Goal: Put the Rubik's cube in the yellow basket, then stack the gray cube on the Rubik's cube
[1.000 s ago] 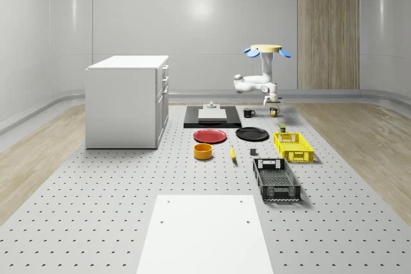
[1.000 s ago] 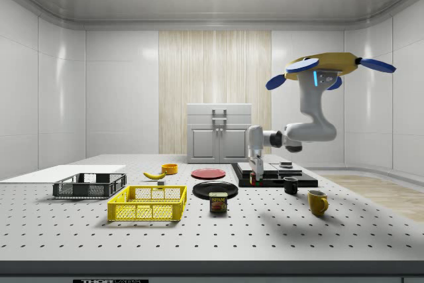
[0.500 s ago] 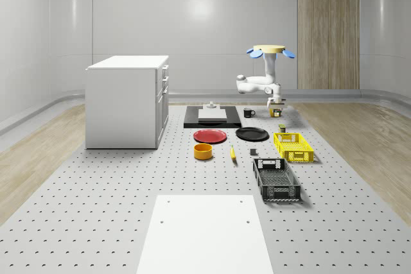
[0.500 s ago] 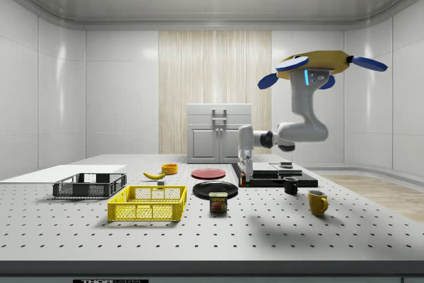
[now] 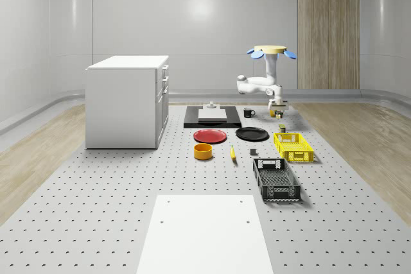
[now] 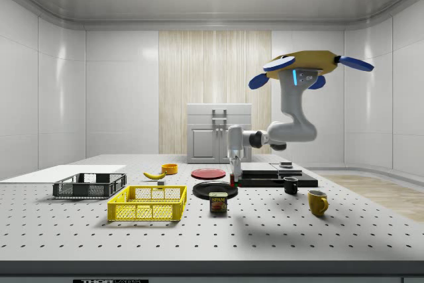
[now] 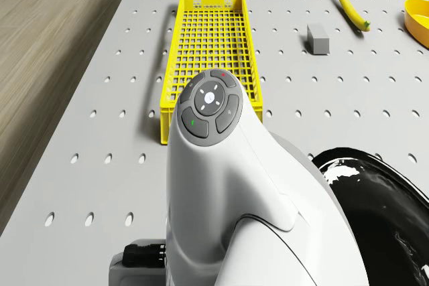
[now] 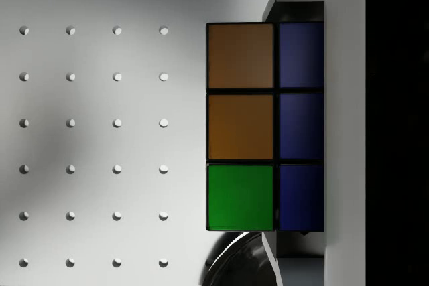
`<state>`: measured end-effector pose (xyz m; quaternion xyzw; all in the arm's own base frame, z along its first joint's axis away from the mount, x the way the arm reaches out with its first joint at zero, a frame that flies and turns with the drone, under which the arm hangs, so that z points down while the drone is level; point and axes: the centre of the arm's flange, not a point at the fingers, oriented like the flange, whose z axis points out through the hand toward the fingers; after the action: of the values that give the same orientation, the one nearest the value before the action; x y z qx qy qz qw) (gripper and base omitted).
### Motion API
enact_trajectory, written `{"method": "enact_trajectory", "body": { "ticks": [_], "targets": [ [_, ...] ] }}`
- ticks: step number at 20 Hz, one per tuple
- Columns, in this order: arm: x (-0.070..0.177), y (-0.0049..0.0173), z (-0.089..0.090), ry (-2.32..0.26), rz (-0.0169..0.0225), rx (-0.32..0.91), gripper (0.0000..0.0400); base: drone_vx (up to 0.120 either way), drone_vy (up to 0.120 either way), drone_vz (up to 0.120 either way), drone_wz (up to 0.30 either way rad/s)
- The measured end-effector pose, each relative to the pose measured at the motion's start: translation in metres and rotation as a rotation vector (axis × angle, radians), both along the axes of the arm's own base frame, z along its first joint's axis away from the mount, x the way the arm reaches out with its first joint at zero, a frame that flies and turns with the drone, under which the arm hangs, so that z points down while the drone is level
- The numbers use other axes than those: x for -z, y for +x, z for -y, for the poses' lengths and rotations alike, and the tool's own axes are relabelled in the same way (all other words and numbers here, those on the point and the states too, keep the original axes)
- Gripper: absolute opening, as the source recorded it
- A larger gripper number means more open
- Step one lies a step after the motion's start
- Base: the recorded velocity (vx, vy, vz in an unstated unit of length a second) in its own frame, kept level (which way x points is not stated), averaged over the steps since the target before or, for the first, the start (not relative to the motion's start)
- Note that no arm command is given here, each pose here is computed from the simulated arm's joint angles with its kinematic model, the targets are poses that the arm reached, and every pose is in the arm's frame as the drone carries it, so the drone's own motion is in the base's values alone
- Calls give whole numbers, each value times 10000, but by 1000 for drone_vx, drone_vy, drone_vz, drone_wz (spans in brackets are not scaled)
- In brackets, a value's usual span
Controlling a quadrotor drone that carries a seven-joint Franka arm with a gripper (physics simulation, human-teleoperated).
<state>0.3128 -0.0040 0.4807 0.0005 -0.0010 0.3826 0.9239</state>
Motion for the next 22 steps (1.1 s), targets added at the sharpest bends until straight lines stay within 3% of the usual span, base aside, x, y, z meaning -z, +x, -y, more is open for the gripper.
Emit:
{"method": "enact_trajectory", "body": {
  "ticks": [22],
  "targets": [
    [0,0,0,0,0,-1,325,120,0,0,0]
  ]
}}
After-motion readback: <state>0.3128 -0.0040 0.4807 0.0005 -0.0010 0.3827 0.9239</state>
